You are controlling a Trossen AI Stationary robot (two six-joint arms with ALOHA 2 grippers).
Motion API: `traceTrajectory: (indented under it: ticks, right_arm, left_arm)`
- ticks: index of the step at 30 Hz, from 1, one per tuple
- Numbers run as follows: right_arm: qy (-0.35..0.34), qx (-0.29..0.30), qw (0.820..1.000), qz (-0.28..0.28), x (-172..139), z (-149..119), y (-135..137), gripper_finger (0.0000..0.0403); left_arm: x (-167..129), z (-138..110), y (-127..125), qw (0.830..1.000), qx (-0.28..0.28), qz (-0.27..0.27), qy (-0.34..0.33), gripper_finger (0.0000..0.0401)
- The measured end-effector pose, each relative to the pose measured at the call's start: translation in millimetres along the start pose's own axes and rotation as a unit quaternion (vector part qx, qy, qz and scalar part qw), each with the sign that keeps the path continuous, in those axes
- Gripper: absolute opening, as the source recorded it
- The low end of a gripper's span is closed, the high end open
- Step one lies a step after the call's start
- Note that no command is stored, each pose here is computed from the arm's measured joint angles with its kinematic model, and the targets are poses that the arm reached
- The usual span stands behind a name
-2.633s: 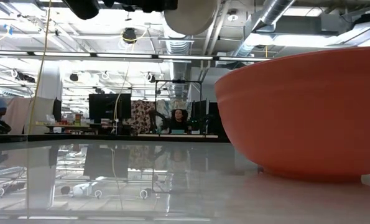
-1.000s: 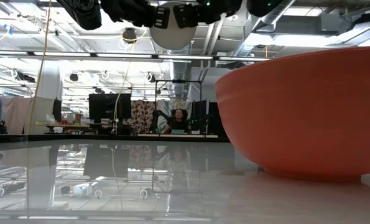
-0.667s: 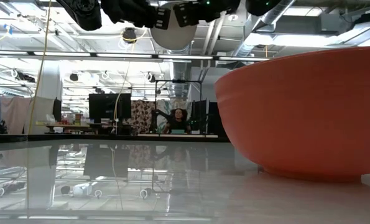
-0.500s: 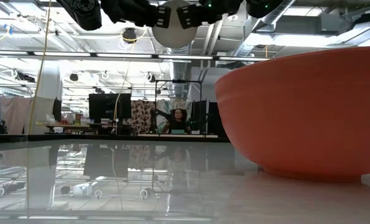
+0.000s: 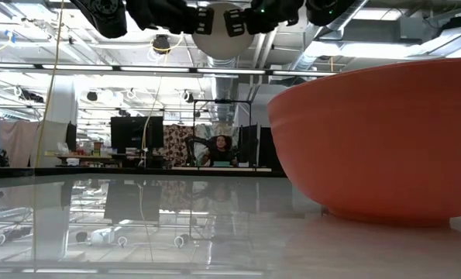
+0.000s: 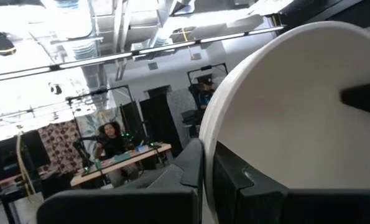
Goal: Nest bowls inside each other
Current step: Stack the white bowl on top of the blue bowl
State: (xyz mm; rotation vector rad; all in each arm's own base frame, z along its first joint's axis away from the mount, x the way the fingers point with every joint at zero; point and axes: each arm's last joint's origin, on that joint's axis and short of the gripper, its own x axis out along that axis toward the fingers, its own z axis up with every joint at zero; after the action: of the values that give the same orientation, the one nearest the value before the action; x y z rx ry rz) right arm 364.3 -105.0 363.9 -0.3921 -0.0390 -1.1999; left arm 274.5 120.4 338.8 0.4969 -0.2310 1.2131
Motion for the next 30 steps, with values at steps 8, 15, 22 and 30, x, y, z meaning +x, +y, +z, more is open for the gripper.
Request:
traceTrajectory:
  ticks: [8, 15, 22, 30]
  right_arm:
    - [0.012, -0.009, 1.0, -0.012, -0.2, -1.2, -0.1, 0.0007]
    - [0.023, -0.011, 0.999, -0.022, -0.3, -2.3, -0.7, 0.0006]
    - [0.061, -0.043, 0.997, -0.028, -1.0, 1.4, -13.7, 0.0006]
    - [0.178, 0.001, 0.984, 0.009, 15.7, 9.7, -77.0, 0.0006]
  left_arm:
    - [0.0, -3.8, -4.8, 0.999, 0.023, -0.037, 0.002, 0.0024]
    - [-5.3, -7.2, -16.1, 0.989, 0.1, -0.105, 0.001, 0.0125]
    - [-16.8, -3.9, -26.7, 0.984, 0.128, -0.119, 0.022, 0.0235]
    - [-38.6, 10.0, -41.2, 0.98, 0.145, -0.136, 0.023, 0.0282]
